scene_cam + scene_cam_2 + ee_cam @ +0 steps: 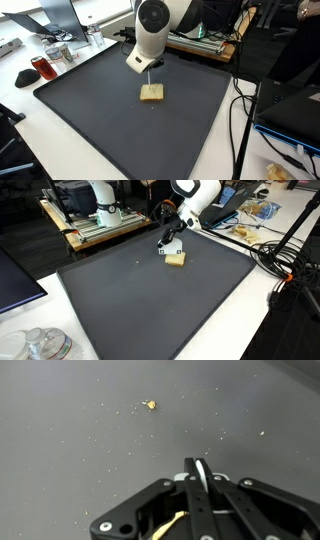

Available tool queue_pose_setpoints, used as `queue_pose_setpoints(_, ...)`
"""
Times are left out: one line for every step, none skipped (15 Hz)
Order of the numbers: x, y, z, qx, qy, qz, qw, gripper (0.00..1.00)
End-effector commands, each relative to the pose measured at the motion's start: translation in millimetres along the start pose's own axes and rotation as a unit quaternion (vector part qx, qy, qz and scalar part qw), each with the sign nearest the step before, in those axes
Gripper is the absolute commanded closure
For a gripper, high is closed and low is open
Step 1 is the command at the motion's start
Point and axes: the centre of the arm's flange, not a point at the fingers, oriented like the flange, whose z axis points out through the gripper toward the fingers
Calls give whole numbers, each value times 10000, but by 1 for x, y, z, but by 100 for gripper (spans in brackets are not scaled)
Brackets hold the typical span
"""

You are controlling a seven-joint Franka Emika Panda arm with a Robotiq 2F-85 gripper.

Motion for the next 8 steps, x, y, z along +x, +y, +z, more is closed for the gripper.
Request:
queue_pose_setpoints(8,5,9,101,-55,-152,9998,99)
queue_pose_setpoints(11,6,10,85,-107,-143,9998,99)
queue_pose_setpoints(13,7,10,94,-147,-162,9997,99)
queue_pose_setpoints(15,8,10,93,-179,-170,9997,99)
queue_pose_setpoints(17,10,8,84,-236,-180,9995,99)
queue_pose_setpoints(19,11,8,81,-283,-195,9994,99)
queue_pose_setpoints(21,14,6,78,-365,-202,9991,99)
queue_pose_setpoints(23,16,4,96,-429,-217,9988,99)
